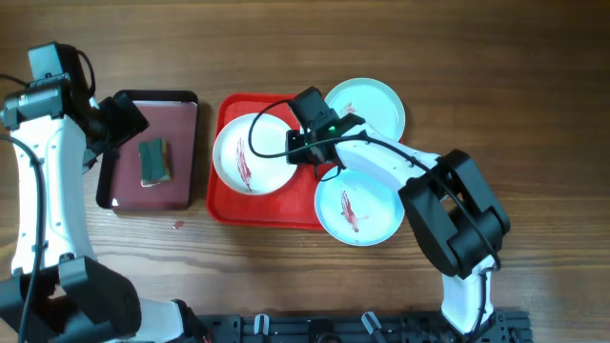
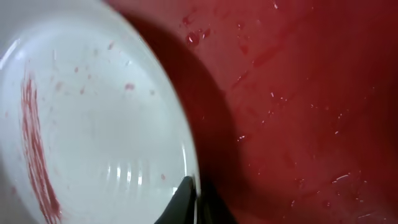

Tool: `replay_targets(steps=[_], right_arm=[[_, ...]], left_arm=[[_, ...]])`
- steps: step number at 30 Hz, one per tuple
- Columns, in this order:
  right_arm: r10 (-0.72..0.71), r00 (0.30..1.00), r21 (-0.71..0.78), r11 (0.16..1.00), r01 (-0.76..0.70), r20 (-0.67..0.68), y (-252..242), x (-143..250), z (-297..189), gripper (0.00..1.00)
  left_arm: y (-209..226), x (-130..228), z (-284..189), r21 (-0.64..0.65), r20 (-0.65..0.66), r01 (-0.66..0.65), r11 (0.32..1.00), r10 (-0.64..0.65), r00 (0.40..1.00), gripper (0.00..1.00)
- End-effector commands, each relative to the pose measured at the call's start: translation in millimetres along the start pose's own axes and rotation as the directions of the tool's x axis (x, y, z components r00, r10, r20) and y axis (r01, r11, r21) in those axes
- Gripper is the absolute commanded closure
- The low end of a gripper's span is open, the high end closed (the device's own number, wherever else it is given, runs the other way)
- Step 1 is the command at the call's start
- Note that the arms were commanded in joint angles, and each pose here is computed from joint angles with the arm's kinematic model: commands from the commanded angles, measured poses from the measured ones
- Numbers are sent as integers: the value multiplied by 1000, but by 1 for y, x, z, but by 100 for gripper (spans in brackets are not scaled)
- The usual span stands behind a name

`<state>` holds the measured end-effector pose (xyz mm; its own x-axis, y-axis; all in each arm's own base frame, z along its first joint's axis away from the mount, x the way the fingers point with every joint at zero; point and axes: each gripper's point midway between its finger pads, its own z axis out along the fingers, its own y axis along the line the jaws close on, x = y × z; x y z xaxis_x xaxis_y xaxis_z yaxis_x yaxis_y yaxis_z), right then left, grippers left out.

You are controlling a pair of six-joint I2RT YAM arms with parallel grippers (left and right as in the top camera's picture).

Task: Clean dirty plates on tray and stack at the side
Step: 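Grasp the green sponge with the left gripper and lift it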

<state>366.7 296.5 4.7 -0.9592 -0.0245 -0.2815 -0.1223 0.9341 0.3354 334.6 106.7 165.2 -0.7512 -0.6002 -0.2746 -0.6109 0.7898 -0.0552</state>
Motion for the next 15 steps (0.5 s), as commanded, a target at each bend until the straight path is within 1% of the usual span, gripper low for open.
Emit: replay_targets(steps=[1, 3, 4, 7, 8, 10, 12, 15], right_arm=[[5, 1000, 22, 1000, -5, -13, -5, 3, 9, 96], [6, 1000, 22, 1000, -6, -13, -4, 3, 9, 96], [8, 1000, 22, 1000, -7, -13, -4, 3, 9, 96], [21, 1000, 22, 1000, -21, -13, -4, 3, 9, 96], [21, 1000, 22, 1000, -21, -13, -4, 3, 9, 96], [21, 1000, 22, 1000, -20, -13, -4, 3, 9, 96], [21, 1000, 21, 1000, -20, -14, -4, 3, 9, 96], [20, 1000, 17, 1000, -19, -8, -3, 2, 9, 96]], left_arm=[[8, 12, 27, -48, -76, 14, 999, -17, 997, 7], [7, 19, 43, -44, -117, -15, 999, 10, 993, 9], [4, 22, 50, -23, -135, -35, 999, 32, 990, 11], [-11, 30, 74, 68, -175, -89, 994, 99, 980, 11], [-12, 31, 80, 75, -177, -97, 992, 109, 978, 11], [-16, 29, 100, 99, -161, -165, 981, 180, 970, 11], [-18, 25, 109, 108, -141, -204, 973, 218, 966, 11], [-22, 16, 119, 112, -109, -208, 972, 220, 969, 14]])
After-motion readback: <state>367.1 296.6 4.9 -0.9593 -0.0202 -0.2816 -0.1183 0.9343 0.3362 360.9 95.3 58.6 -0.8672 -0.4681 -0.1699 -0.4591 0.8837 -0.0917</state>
